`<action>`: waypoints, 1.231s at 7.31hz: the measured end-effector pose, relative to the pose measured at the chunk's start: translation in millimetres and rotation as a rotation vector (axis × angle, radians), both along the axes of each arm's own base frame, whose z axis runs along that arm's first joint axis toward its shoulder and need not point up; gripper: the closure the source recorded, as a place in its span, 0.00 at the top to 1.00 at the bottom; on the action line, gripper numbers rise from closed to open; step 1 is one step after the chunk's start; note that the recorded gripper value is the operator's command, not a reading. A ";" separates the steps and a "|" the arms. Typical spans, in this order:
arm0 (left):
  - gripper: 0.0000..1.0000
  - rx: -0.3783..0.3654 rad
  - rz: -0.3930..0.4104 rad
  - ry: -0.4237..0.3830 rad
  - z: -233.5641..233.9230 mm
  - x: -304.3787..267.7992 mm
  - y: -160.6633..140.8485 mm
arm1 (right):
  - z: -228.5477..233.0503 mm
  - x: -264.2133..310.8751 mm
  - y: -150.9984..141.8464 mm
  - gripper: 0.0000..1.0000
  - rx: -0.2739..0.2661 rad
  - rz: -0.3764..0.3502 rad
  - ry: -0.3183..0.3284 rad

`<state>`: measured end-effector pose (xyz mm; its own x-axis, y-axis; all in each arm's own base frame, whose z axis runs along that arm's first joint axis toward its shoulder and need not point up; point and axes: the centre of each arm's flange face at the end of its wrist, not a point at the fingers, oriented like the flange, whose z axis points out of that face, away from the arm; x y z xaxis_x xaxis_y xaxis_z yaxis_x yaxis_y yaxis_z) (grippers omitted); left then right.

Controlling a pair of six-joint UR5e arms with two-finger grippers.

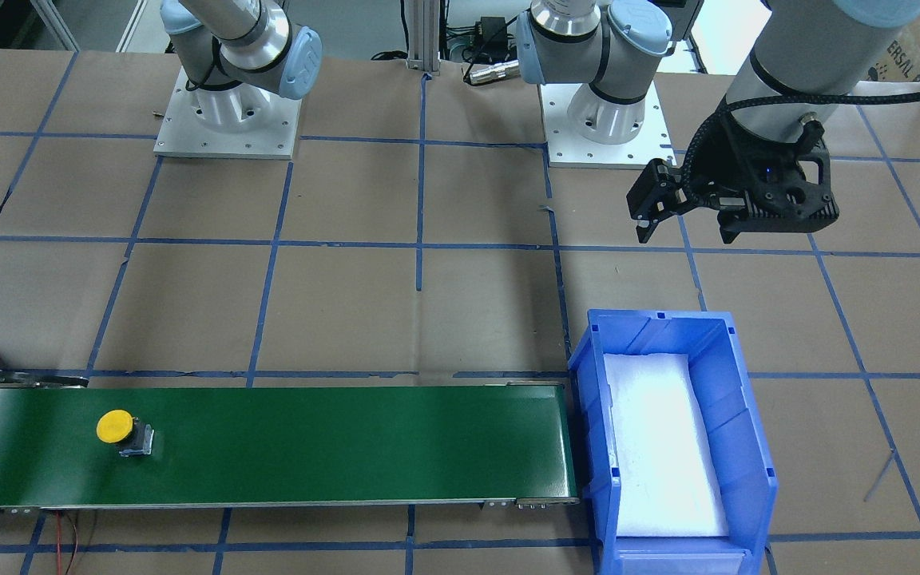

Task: Transport two buttons from left to right
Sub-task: 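Move the right gripper back over the belt to the yellow button, then grasp the yellow push-button with the right gripper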

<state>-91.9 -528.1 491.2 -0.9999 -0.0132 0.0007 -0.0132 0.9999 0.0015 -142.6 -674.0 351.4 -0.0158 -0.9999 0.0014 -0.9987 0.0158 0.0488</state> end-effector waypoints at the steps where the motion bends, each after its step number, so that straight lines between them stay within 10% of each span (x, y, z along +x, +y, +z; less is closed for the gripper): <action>1: 1.00 -0.001 0.000 -0.001 0.7 0.3 0.1 | -7.6 34.0 0.4 1.00 0.002 -0.070 -0.022; 9: 1.00 -0.002 -0.001 0.000 1.0 -0.1 0.3 | -60.5 106.3 19.7 1.00 -0.041 -0.046 -0.068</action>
